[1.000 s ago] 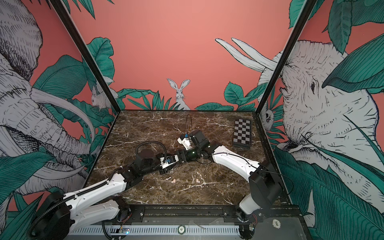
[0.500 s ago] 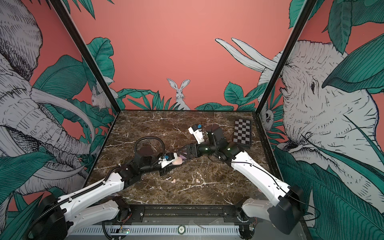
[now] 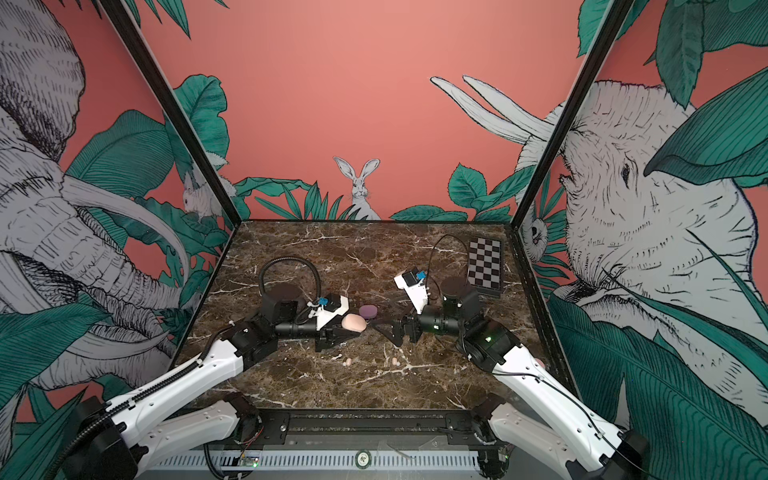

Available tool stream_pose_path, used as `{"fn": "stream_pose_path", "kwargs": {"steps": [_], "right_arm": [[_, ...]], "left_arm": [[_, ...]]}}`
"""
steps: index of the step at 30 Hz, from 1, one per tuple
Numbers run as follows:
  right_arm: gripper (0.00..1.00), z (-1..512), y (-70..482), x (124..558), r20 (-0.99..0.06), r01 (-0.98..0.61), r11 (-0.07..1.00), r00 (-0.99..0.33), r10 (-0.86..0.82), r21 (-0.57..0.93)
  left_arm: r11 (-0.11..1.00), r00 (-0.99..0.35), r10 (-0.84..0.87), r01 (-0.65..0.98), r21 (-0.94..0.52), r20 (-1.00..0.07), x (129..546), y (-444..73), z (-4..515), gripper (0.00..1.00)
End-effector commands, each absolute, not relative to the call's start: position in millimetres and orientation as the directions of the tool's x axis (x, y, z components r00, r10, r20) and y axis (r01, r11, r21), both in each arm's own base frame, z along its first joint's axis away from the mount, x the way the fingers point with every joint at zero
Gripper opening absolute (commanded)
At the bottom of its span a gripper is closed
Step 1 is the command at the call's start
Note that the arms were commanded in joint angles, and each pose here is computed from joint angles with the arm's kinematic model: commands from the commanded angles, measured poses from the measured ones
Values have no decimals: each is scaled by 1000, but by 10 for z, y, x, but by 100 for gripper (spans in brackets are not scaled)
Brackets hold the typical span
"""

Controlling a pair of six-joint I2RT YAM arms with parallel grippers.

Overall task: Insert the wireless bluetooth earbuds into the charging case
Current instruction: 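Hold the pink case with the left gripper while the right gripper approaches it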

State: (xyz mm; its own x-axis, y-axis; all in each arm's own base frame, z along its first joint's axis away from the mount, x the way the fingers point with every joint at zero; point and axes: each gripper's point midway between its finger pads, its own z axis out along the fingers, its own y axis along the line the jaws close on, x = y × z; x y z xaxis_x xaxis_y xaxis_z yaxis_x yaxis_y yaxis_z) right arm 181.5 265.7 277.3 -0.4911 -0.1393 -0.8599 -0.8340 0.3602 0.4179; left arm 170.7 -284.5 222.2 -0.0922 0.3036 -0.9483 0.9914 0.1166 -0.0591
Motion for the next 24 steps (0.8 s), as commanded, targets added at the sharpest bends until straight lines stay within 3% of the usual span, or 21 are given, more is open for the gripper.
{"fn": "stream_pose_path", "kwargs": {"steps": [1, 7, 24], "right_arm": [[98, 2955, 2780, 1791, -910, -890, 273, -402, -99, 364], [98, 2933, 2867, 1790, -938, -914, 256, -341, -66, 314], [98, 2613, 3090, 1752, -953, -939, 314, -216, -213, 143]], "left_arm": [[42, -87, 261, 996, -79, -961, 1601, -2828, 2402, 0], [41, -67, 258, 997, -58, -964, 1555, -2764, 2364, 0], [8, -59, 259, 998, -59, -964, 1445, -2728, 2273, 0]]}}
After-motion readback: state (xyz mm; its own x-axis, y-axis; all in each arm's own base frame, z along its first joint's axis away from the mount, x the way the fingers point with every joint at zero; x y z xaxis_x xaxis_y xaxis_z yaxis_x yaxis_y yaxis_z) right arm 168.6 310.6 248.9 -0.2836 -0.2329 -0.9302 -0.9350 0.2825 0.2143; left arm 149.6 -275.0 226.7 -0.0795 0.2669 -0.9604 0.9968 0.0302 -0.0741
